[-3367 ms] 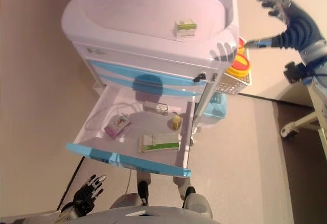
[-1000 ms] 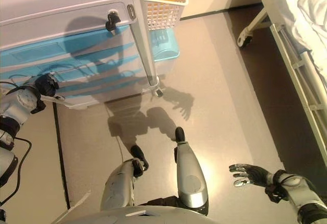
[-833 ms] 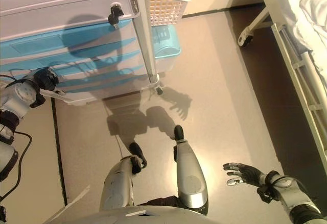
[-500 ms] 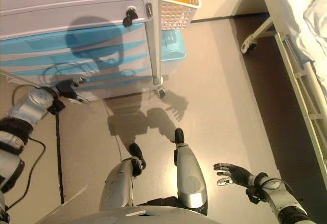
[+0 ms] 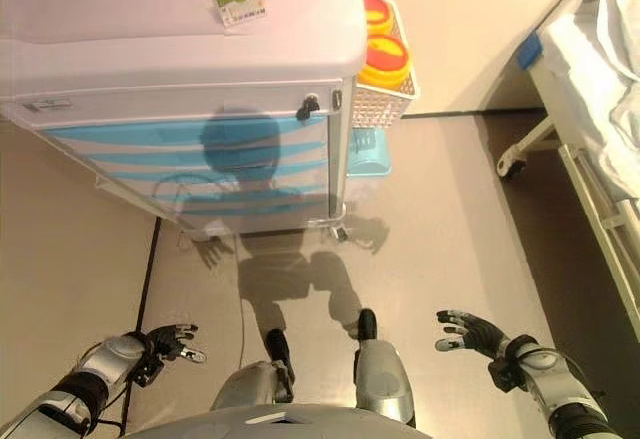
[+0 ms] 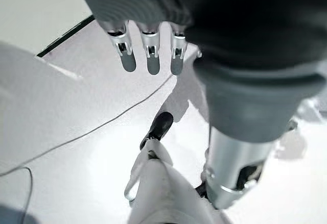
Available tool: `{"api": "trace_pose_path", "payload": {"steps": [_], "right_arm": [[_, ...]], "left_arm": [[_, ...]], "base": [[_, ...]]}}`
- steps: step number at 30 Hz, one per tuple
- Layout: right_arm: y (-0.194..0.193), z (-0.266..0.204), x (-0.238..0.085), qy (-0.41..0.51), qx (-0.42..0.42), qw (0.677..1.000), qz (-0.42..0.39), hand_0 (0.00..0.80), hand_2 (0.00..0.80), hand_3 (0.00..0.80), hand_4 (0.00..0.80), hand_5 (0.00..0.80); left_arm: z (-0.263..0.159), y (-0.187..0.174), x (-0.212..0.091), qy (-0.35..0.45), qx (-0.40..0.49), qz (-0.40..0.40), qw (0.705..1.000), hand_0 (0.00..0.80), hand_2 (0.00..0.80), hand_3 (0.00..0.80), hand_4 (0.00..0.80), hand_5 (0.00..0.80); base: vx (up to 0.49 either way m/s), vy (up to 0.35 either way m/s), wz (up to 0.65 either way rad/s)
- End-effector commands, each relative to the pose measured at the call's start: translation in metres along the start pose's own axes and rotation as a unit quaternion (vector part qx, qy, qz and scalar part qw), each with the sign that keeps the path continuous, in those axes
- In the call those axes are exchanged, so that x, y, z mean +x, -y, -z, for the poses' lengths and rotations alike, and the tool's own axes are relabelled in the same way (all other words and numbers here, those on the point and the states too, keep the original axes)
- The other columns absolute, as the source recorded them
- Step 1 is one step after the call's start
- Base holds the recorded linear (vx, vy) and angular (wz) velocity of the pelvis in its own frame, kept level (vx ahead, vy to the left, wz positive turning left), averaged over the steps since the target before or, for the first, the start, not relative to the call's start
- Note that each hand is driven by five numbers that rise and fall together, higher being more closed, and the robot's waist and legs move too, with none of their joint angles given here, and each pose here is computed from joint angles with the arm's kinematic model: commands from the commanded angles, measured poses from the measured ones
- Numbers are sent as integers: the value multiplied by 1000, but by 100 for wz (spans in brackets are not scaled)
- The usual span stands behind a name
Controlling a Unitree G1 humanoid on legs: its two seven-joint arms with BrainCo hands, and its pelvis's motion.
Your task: Open the drawer and pick up the medicine
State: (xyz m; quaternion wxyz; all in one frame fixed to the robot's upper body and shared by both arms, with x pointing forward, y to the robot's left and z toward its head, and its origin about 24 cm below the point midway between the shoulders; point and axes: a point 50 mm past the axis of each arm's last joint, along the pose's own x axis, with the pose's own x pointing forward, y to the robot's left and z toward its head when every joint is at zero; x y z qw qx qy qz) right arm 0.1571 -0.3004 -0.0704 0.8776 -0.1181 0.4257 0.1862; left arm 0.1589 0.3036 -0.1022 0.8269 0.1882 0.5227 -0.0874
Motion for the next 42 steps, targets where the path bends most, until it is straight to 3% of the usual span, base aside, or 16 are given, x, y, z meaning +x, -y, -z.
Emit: {"api": "trace_pose_path", "payload": {"steps": [1, 10, 16, 25, 29, 42], "right_arm": [[-7, -8, 0, 62, 48, 997, -28, 0, 0, 0, 0, 0], [-33, -22, 11, 196, 221, 942, -157, 0, 0, 0, 0, 0], [-64, -38, 30, 263, 322, 867, -274, 0, 0, 0, 0, 0], [-105, -26, 54, 258, 425, 814, -299, 0, 0, 0, 0, 0], [-112, -23, 56, 263, 464, 794, -292, 0, 0, 0, 0, 0], [-116, -8, 55, 248, 489, 788, -279, 0, 0, 0, 0, 0]], "left_arm": [[1, -3, -4, 59, -102, 12, 993, 0, 0, 0, 0, 0], [-5, 22, -9, 200, -292, 134, 926, 0, 0, 0, 0, 0], [-24, 53, -5, 265, -383, 241, 852, 0, 0, 0, 0, 0], [-20, 95, 5, 273, -497, 279, 775, 0, 0, 0, 0, 0], [-17, 102, 7, 262, -510, 277, 771, 0, 0, 0, 0, 0], [-12, 102, 9, 255, -533, 260, 764, 0, 0, 0, 0, 0]], "base": [[45, -18, 3], [17, -15, 12], [-21, -19, 12], [-4, -14, 9], [6, -6, 4], [0, 1, 0]]}}
